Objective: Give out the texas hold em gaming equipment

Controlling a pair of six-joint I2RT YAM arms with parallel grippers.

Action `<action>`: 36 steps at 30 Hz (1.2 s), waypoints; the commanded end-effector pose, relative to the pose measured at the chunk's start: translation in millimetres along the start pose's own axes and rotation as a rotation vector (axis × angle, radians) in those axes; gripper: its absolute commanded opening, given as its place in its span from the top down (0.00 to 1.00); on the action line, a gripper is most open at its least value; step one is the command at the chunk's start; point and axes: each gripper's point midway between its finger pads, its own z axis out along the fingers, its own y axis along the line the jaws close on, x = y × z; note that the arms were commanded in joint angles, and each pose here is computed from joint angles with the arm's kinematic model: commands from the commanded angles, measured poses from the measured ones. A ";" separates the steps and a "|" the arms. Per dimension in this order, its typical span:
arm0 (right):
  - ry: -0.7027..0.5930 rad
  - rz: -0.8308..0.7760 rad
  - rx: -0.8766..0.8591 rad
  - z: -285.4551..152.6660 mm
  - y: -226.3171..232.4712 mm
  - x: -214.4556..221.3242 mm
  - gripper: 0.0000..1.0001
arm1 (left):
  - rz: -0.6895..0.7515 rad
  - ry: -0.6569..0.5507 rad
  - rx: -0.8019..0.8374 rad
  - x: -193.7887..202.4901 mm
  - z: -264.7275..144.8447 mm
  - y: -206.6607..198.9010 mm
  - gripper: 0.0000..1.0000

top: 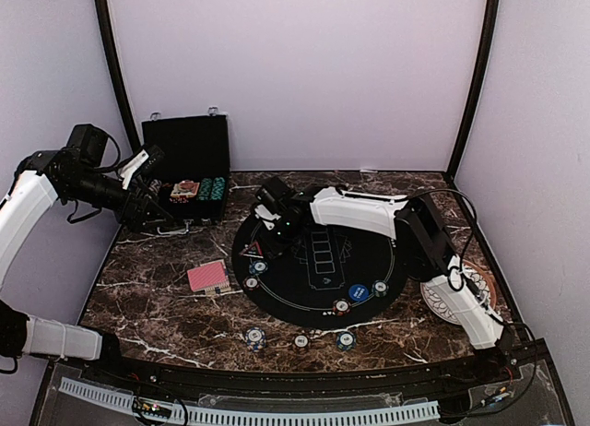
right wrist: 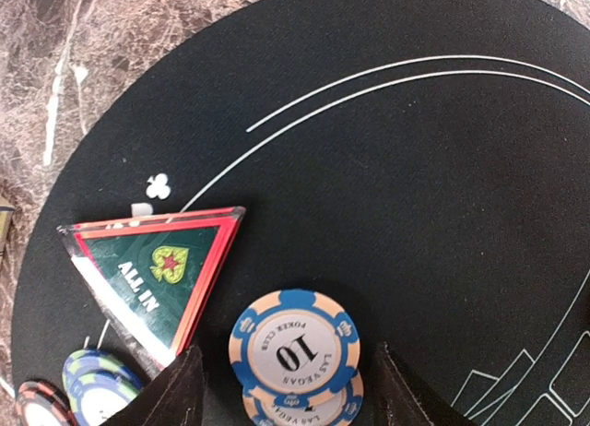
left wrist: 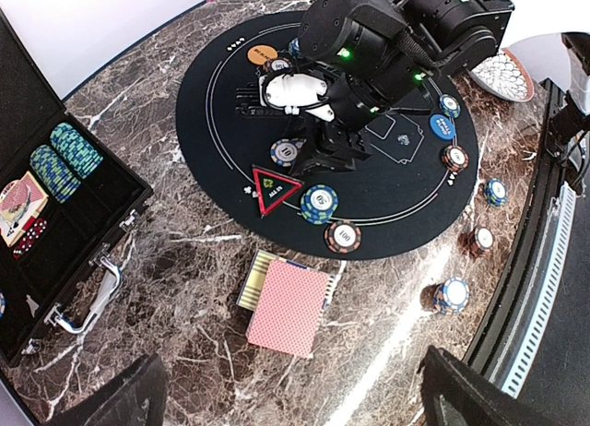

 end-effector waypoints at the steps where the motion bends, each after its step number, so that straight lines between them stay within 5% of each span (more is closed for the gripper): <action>1: -0.108 0.042 -0.011 -60.9 -1.2 -36.3 0.39 | 0.008 -0.018 0.016 -5.4 -8.5 -9.5 0.01; 5: -0.160 0.022 0.000 -106.1 15.7 -38.9 0.40 | 0.003 -0.014 0.013 -5.6 -9.9 -9.6 0.01; 14: -0.124 -0.102 -0.059 -153.6 101.2 37.2 0.29 | 0.014 0.021 0.000 6.0 -11.1 -12.0 0.01; 21: -0.078 -0.228 -0.097 -146.6 163.7 75.1 0.16 | 0.017 0.011 -0.003 6.7 -15.5 -16.8 0.01; 36: 0.048 -0.399 -0.232 -108.5 218.1 115.3 0.12 | 0.048 0.039 0.015 19.1 -8.5 -19.3 0.01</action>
